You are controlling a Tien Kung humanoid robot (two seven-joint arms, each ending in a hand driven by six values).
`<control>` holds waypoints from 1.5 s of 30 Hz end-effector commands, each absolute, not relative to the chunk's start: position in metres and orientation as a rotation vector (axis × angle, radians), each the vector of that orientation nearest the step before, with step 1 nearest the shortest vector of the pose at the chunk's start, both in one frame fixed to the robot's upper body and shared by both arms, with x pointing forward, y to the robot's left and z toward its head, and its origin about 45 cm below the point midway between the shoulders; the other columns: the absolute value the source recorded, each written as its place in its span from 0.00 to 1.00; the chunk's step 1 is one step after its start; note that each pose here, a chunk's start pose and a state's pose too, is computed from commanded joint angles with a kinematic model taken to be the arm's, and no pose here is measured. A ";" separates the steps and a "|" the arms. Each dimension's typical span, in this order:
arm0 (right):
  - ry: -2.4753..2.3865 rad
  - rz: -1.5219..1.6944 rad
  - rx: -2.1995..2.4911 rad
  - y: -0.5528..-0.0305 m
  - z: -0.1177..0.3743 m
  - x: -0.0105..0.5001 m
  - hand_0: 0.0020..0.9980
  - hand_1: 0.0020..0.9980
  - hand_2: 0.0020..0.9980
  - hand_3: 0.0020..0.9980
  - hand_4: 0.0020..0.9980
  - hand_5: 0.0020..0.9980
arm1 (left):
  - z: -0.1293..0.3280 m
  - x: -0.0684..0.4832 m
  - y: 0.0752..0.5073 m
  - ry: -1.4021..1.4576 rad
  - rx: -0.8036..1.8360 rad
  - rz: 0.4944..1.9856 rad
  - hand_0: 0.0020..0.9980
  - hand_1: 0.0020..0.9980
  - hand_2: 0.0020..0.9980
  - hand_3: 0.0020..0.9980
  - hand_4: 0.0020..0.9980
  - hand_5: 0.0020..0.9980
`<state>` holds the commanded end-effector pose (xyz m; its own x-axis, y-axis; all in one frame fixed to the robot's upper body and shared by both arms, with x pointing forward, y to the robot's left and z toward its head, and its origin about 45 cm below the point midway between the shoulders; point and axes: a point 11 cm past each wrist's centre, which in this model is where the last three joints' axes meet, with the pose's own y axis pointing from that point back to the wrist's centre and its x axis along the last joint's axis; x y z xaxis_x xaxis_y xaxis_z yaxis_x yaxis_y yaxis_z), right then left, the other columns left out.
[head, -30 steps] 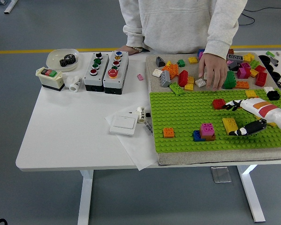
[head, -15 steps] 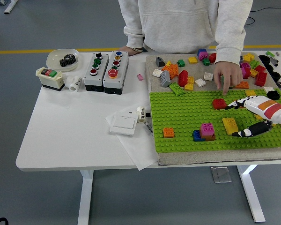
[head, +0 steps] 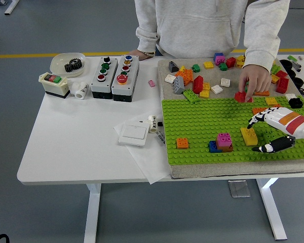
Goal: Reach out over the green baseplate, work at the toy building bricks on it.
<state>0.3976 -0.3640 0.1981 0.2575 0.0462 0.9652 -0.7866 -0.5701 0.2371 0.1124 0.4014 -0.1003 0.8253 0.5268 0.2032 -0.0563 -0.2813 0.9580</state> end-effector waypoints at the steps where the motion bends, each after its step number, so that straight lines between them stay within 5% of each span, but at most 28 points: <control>1: -0.671 1.401 1.776 -0.364 0.197 0.397 0.77 0.68 0.71 0.61 0.92 0.47 | -0.100 0.113 0.401 0.362 1.777 0.589 0.72 0.73 0.70 0.60 0.66 0.60; 45: -0.678 1.364 1.772 -0.367 0.182 0.395 0.79 0.70 0.73 0.65 0.89 0.46 | -0.099 0.115 0.403 0.363 1.778 0.587 0.72 0.72 0.70 0.60 0.66 0.61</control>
<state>0.3949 -0.3668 0.1817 0.2806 0.0483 0.9586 -0.7930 -0.5510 0.2599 0.1155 0.4030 -0.0988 0.8259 0.5263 0.2021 -0.0545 -0.2822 0.9578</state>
